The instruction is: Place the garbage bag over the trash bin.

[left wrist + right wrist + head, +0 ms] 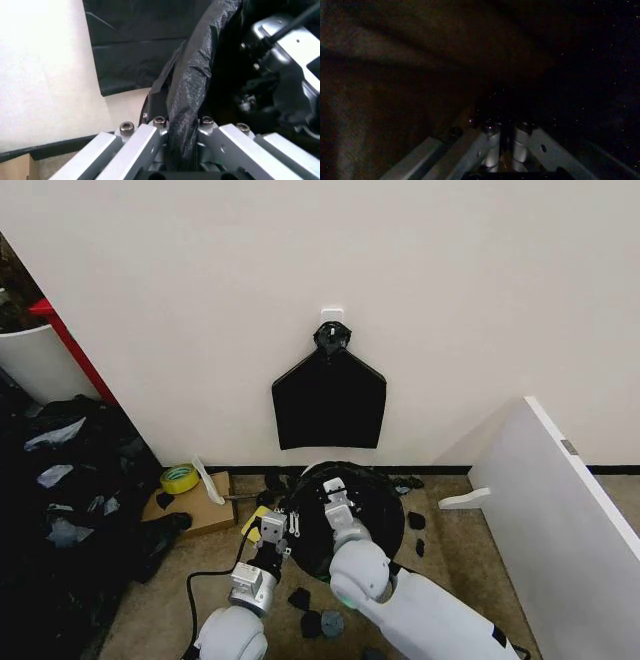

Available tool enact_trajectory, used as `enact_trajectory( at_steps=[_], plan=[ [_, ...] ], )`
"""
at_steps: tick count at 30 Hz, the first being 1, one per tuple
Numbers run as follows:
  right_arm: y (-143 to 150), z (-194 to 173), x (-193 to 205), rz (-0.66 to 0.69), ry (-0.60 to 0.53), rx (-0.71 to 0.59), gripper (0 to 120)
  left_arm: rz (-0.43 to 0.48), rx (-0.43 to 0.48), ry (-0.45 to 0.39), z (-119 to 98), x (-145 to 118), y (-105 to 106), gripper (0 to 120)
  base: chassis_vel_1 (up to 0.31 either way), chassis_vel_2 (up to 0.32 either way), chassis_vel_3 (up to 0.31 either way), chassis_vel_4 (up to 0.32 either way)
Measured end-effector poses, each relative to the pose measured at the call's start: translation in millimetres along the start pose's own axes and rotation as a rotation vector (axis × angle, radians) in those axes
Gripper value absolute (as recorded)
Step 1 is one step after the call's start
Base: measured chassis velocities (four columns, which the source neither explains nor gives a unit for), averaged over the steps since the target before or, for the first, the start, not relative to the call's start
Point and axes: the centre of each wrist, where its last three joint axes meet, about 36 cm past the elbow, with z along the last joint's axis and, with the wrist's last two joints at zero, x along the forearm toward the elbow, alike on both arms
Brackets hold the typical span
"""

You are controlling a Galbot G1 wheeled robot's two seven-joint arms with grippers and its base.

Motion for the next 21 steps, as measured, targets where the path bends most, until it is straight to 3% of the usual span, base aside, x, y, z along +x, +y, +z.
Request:
enact_trajectory(
  at_steps=[5,13,21],
  plan=[
    [-9.8,0.3,4.8,-0.096,0.005,-0.093,0,0.004,-0.005,-0.011,-0.4,-0.5,3.1,1,0.000,0.000,0.000,0.000],
    [-29.6,8.2,44.3,-0.296,0.040,-0.310,0,0.014,0.000,-0.033,-1.4,-7.7,12.9,1,0.000,0.000,0.000,0.000],
    [-25.7,24.0,36.5,-0.258,0.154,-0.235,0,0.035,0.010,-0.038,-4.6,-4.5,6.5,1,0.000,0.000,0.000,0.000]
  ],
)
